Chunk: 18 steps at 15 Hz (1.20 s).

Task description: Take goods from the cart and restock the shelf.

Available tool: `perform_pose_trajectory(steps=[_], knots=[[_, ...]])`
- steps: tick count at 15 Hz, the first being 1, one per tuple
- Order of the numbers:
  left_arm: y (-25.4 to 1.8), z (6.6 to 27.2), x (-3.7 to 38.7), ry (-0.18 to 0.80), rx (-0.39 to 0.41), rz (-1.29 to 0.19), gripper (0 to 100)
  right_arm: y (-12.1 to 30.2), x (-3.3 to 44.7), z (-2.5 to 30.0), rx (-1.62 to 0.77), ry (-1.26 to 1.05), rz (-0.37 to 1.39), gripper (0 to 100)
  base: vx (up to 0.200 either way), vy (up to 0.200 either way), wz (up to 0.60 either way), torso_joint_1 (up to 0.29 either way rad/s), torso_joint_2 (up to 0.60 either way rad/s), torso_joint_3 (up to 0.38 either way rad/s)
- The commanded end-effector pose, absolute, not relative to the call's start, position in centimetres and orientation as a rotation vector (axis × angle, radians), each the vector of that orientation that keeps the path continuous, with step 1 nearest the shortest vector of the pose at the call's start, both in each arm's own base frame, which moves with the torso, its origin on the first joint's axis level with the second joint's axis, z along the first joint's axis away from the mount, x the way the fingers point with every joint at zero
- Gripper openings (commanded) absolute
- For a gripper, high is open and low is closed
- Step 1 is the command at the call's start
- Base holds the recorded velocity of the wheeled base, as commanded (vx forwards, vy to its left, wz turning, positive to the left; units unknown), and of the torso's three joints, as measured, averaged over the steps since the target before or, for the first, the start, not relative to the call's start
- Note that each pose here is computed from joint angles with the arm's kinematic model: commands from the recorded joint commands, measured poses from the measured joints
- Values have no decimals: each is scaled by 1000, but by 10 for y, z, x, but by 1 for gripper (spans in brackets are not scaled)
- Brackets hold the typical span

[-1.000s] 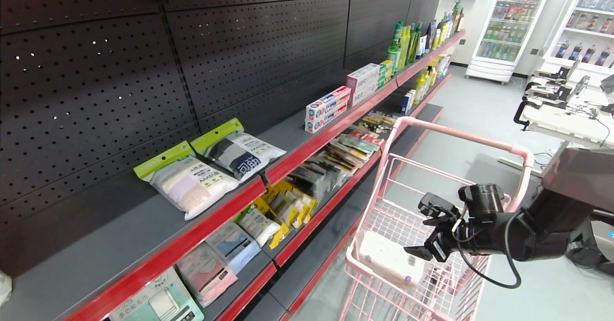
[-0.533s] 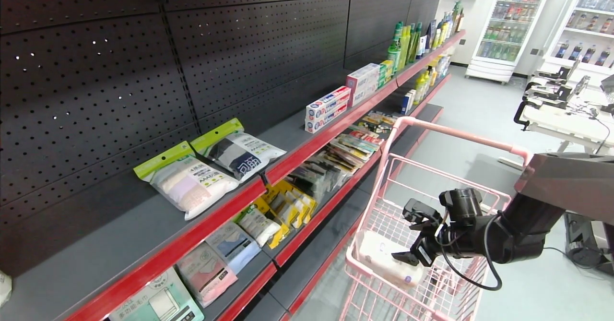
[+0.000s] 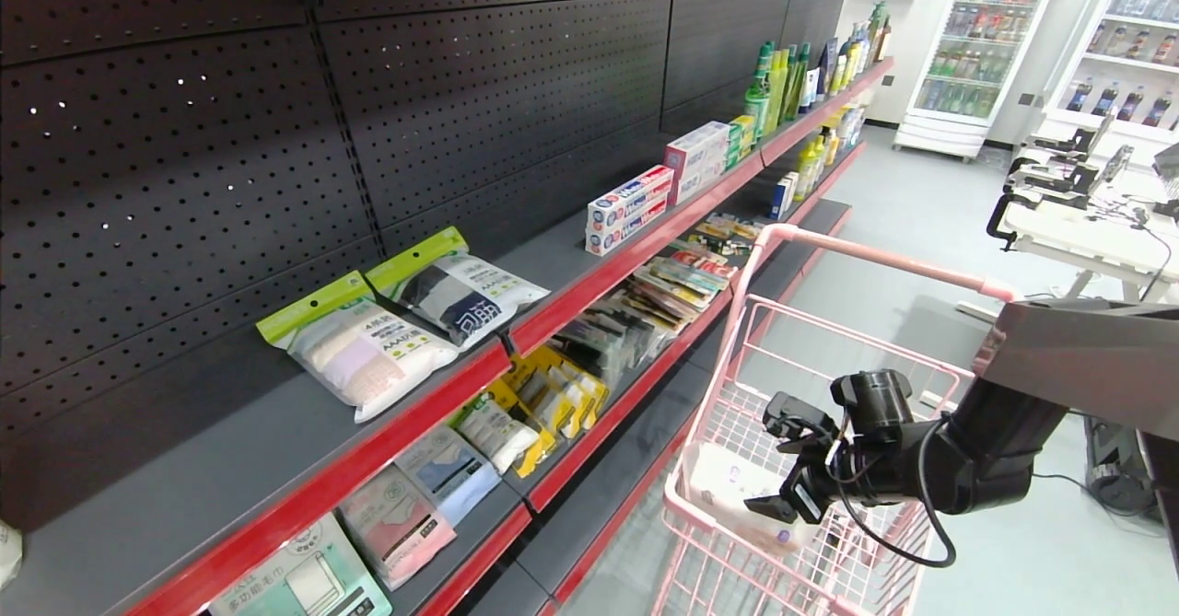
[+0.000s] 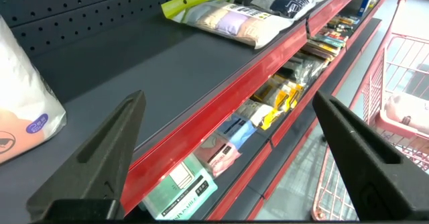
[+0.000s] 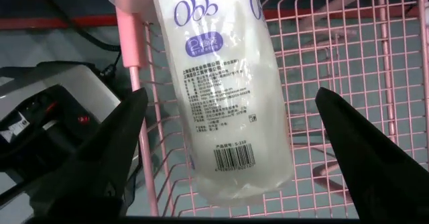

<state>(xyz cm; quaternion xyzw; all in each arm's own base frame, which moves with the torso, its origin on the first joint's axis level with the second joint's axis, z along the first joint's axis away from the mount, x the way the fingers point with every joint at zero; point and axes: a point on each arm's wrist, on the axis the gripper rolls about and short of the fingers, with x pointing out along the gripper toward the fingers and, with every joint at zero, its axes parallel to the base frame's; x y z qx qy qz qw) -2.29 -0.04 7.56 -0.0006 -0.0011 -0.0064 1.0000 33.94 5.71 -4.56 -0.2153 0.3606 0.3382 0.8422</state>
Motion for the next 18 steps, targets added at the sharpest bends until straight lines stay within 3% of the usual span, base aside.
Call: perform_pose_trajectory(steps=[1, 18], knots=[[0, 76, -23, -2, -2, -12, 100, 57, 339, -45, -456, 760, 716, 100, 0, 0, 0, 0, 0, 0], [0, 76, -23, -2, -2, -12, 100, 55, 338, -45, -474, 744, 717, 100, 0, 0, 0, -19, 39, 22]])
